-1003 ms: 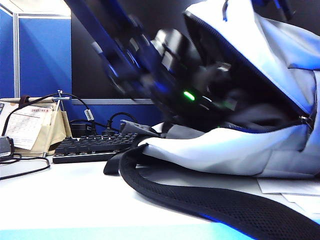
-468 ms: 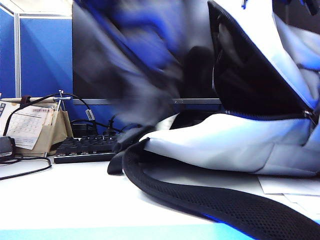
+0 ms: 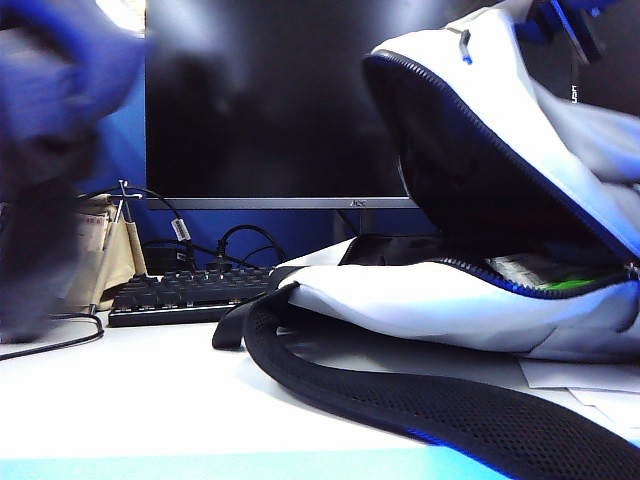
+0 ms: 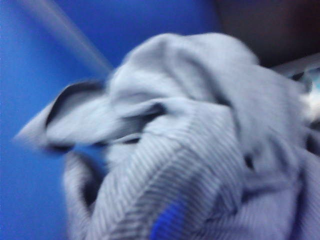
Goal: Take the gray clothes out of the backpack.
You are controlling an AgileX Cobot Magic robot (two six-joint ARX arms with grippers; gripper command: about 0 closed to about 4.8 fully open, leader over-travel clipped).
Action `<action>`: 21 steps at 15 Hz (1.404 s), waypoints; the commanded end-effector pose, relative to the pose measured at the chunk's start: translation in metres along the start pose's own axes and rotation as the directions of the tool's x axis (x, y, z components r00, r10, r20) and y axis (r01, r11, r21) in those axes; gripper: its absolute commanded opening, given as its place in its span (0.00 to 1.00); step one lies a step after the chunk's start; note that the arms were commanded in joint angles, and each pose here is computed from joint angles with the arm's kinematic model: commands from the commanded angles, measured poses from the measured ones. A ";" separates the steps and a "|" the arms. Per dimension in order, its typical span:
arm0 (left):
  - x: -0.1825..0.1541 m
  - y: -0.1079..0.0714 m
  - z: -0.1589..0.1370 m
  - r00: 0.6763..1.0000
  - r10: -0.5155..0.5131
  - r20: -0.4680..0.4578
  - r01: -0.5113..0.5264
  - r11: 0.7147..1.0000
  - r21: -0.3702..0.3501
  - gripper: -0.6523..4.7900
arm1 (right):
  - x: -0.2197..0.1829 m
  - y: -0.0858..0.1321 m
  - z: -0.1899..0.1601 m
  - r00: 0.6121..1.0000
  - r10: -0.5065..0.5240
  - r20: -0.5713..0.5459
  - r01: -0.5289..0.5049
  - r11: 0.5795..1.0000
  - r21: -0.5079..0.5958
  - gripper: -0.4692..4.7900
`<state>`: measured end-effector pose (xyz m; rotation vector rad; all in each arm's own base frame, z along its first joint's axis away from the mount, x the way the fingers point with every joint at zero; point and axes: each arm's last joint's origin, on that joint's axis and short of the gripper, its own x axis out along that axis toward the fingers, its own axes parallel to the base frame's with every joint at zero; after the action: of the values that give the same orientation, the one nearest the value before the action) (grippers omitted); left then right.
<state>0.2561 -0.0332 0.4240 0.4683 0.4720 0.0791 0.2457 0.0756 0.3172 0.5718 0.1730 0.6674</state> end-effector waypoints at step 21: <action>-0.306 0.037 -0.137 0.589 -0.357 0.725 0.572 0.818 -0.062 0.11 | -0.195 0.115 0.012 0.953 0.183 0.242 -0.055 0.890 -0.453 0.09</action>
<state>-0.0736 0.0014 0.4679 0.0676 -0.2053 -0.5384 0.0424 0.0230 0.3859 0.2393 -0.2734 0.7120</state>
